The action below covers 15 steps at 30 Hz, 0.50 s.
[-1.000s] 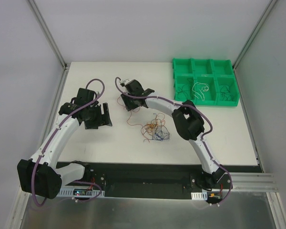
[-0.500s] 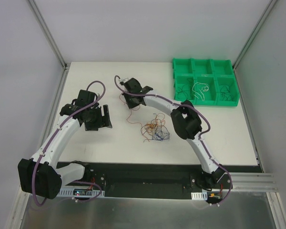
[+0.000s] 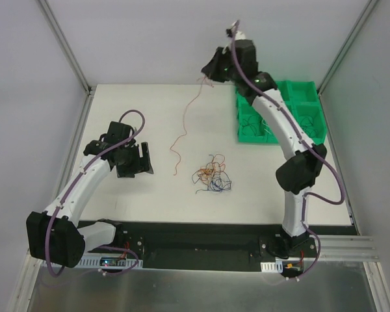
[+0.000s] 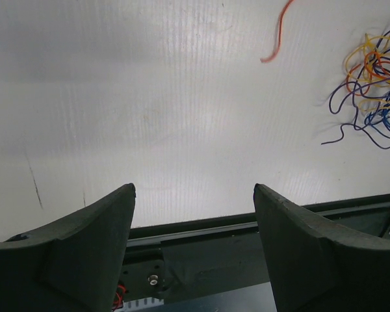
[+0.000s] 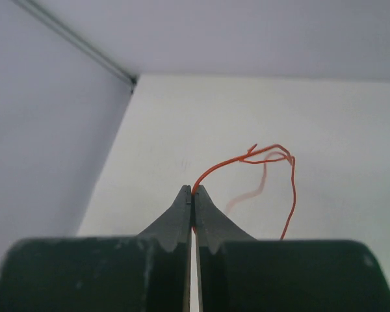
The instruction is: Untangle the cables
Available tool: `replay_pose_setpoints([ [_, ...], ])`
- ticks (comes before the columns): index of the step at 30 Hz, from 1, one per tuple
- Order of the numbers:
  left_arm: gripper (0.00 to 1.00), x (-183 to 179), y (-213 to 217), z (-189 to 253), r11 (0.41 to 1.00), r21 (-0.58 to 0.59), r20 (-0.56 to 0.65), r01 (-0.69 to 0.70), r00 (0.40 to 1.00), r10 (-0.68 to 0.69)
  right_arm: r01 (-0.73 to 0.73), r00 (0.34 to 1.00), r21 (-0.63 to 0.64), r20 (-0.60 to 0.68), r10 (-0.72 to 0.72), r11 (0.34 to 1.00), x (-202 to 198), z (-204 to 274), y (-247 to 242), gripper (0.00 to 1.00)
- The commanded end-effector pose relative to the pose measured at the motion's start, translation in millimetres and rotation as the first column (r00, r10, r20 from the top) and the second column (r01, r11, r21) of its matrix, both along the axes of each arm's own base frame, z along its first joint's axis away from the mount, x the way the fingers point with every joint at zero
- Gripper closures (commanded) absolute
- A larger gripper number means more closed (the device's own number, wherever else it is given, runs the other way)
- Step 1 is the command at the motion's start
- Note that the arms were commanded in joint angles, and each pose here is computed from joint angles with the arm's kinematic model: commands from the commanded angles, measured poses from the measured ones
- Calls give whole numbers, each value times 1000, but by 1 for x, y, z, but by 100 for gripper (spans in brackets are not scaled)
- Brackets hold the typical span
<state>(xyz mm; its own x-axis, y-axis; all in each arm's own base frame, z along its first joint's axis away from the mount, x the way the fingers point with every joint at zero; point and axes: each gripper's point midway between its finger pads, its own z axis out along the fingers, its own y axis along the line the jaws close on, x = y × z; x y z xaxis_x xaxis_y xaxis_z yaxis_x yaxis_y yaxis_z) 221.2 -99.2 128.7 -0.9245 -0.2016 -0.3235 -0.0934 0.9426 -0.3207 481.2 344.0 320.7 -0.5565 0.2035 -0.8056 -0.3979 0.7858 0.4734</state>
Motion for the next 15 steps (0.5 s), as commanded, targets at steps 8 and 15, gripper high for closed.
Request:
replay_pose_setpoints([
  [8,27,7,-6,13,998,-56,56,-38,998,41,206,890,130,388,-241,970,36,165,-106,100],
  [15,28,12,-9,13,997,-67,52,-47,997,51,354,701,163,606,-377,921,57,234,-162,100],
])
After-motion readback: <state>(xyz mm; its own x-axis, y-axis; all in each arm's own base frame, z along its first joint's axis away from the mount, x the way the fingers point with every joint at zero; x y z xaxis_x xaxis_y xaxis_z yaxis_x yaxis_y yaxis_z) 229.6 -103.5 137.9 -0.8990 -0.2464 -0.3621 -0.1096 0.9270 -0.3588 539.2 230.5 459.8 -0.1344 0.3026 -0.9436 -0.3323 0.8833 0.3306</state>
